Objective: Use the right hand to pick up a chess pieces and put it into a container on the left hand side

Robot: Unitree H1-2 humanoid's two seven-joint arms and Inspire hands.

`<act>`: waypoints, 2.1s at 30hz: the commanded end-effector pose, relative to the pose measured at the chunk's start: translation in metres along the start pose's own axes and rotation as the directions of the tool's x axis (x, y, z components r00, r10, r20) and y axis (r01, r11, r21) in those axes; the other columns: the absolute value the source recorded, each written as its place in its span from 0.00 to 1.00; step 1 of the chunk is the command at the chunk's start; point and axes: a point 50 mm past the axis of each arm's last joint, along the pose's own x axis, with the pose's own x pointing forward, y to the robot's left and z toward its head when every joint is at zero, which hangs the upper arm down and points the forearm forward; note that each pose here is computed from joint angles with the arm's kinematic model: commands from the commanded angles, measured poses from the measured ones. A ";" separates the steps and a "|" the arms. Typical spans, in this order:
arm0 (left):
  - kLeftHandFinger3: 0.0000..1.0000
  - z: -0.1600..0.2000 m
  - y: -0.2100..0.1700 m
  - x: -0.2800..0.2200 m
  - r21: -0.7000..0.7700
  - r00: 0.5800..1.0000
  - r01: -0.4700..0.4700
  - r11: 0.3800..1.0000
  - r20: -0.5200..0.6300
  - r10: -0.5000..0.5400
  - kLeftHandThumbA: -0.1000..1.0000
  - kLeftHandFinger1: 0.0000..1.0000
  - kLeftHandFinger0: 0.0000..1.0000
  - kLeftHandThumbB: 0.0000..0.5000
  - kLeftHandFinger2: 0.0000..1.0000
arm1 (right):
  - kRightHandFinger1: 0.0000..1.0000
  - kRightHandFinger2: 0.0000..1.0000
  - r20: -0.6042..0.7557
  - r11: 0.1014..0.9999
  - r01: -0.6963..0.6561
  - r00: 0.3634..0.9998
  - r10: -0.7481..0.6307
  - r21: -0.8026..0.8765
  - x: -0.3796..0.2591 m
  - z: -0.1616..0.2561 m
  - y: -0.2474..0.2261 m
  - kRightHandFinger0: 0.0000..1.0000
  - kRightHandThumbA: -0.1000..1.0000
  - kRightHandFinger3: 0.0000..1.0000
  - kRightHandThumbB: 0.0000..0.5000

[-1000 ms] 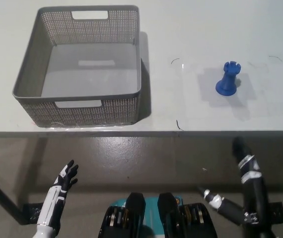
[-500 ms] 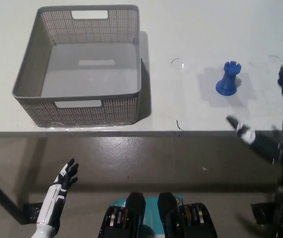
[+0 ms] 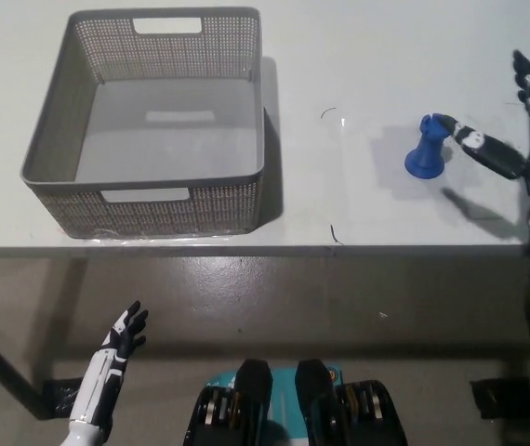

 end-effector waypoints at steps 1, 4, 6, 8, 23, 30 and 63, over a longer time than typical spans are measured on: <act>1.00 0.010 0.005 0.006 0.025 0.998 0.003 1.000 0.070 -0.005 1.00 1.00 1.00 0.26 1.00 | 1.00 1.00 0.019 0.997 0.026 1.000 -0.025 -0.068 0.040 0.019 -0.002 1.00 1.00 1.00 0.98; 1.00 0.009 0.003 0.004 0.019 0.998 0.007 1.000 0.068 -0.009 1.00 1.00 1.00 0.24 1.00 | 1.00 1.00 -0.022 0.994 0.021 0.999 -0.024 -0.107 0.051 0.015 0.001 1.00 1.00 1.00 0.97; 1.00 0.010 0.004 0.005 0.025 0.997 0.008 1.000 0.074 -0.010 1.00 1.00 1.00 0.26 1.00 | 1.00 1.00 -0.037 0.995 0.021 0.999 -0.025 -0.096 0.057 0.013 0.003 1.00 1.00 1.00 0.90; 1.00 0.010 0.004 0.006 0.024 0.997 0.009 1.000 0.072 -0.011 1.00 1.00 1.00 0.26 1.00 | 1.00 1.00 -0.045 0.996 0.014 0.999 -0.018 -0.091 0.062 0.013 0.006 1.00 1.00 1.00 0.87; 1.00 0.011 0.006 0.007 0.017 0.996 0.017 1.000 0.082 -0.018 1.00 1.00 1.00 0.25 1.00 | 1.00 1.00 -0.166 0.996 -0.067 0.985 0.057 -0.059 0.062 -0.014 0.028 1.00 1.00 1.00 0.94; 1.00 0.014 0.005 0.008 0.006 0.996 0.022 1.000 0.088 -0.022 1.00 1.00 1.00 0.20 1.00 | 1.00 1.00 -0.207 0.994 -0.084 0.976 0.068 -0.068 0.061 -0.024 0.024 1.00 1.00 1.00 0.97; 1.00 0.021 0.006 0.022 0.023 0.990 0.064 0.998 0.128 -0.067 1.00 1.00 1.00 0.26 1.00 | 0.12 0.26 -0.317 0.993 -0.096 0.946 0.070 -0.068 0.072 -0.010 0.047 0.02 0.02 0.17 0.44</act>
